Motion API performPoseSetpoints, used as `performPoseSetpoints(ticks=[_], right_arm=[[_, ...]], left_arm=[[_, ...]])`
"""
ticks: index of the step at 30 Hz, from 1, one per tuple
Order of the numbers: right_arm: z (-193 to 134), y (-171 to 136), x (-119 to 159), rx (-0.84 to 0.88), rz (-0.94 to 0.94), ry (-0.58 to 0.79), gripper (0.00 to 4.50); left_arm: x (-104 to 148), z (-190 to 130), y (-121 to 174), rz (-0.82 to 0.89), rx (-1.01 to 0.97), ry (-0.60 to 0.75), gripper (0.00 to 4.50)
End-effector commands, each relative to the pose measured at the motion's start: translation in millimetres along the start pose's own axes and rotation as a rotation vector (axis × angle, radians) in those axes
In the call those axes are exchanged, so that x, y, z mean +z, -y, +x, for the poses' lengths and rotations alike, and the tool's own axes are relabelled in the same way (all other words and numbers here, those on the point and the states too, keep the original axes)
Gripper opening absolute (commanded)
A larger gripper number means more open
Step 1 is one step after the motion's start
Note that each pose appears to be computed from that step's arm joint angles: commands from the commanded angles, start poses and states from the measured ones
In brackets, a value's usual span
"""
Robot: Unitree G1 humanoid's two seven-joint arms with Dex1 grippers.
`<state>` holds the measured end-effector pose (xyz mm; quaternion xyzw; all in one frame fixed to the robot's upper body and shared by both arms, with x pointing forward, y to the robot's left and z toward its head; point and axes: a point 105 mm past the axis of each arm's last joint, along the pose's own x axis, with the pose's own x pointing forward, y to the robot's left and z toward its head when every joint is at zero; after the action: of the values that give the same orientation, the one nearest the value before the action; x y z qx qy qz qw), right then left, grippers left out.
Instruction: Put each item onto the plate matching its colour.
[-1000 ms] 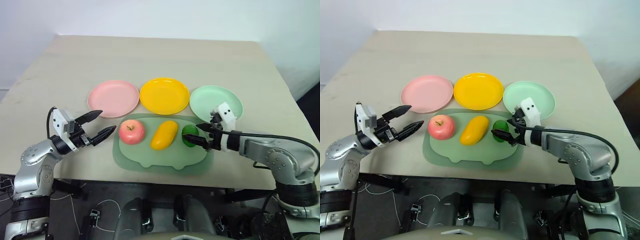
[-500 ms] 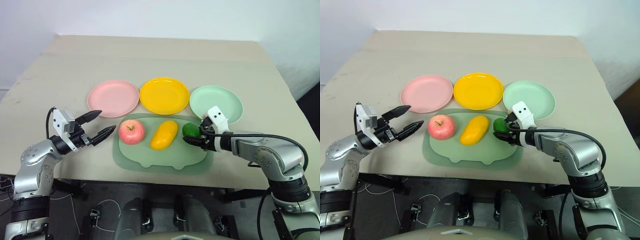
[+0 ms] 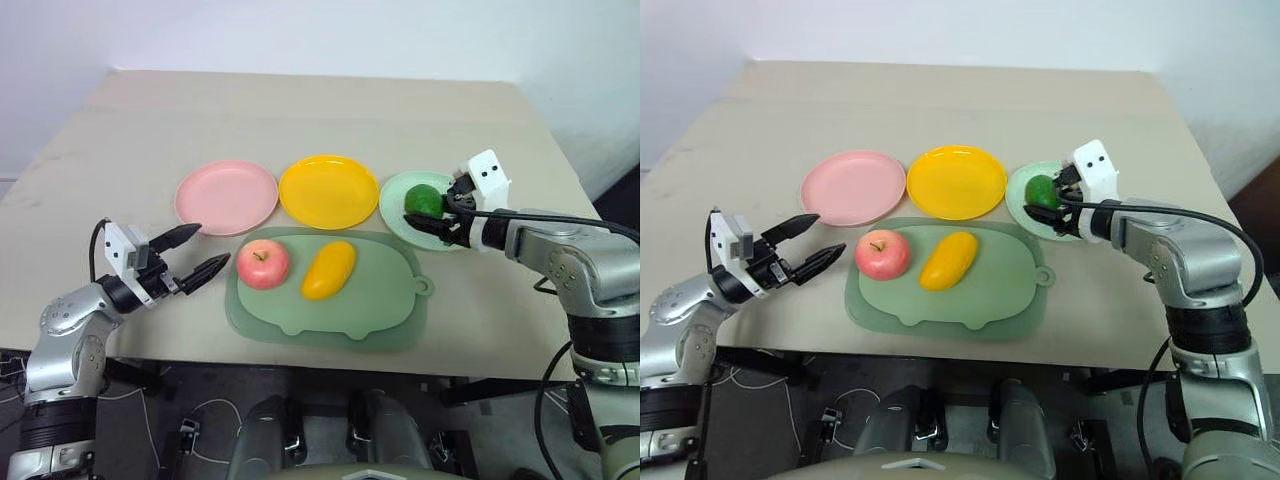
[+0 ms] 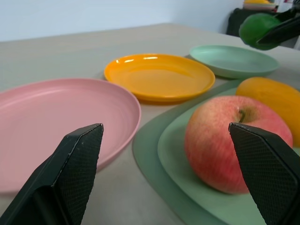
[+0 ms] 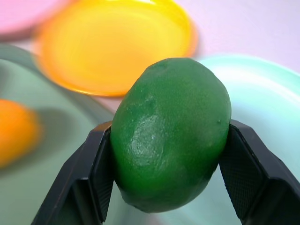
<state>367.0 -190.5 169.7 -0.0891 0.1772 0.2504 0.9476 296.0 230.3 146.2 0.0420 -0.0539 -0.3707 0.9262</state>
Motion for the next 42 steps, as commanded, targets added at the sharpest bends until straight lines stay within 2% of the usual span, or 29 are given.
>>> performPoseSetpoints(ticks=[1,4,9,11,12,14,21,24,28,34,38,42], right_arm=[[10,13,8,-0.035,-0.044,0.027,2.81],[26,27,-2,-0.083,-0.02,-0.003,2.81],[34,34,-3,-0.107,-0.005,0.0,2.81],[34,32,0,-0.096,-0.009,0.009,3.53],[33,34,1,-0.104,-0.009,0.01,3.7],[32,35,2,-0.116,-0.022,0.008,4.36],[-1,35,22,-0.124,-0.071,0.042,4.44],[-14,24,28,-0.076,-0.055,0.07,4.44],[-22,4,23,-0.028,-0.007,0.033,4.44],[-19,-67,28,0.202,0.168,-0.016,4.44],[-10,-96,32,0.309,0.275,0.005,4.44],[-3,-116,26,0.346,0.279,-0.014,4.44]], left_arm=[[16,-3,-1,0.062,0.005,0.029,4.5],[16,-6,-1,0.066,0.012,0.023,4.5],[16,-10,-2,0.067,0.02,0.023,4.5],[16,-12,-2,0.067,0.022,0.021,4.5],[15,-12,-2,0.067,0.022,0.02,4.5],[15,-13,-2,0.067,0.021,0.018,4.5],[15,-16,-4,0.072,0.025,0.016,4.5],[14,-17,-5,0.07,0.023,0.015,4.5],[12,-16,-6,0.065,0.021,0.016,4.5],[11,-10,-9,0.064,0.005,0.024,4.5],[12,-4,-8,0.063,-0.008,0.029,4.5],[13,0,-7,0.063,-0.02,0.033,4.5]])
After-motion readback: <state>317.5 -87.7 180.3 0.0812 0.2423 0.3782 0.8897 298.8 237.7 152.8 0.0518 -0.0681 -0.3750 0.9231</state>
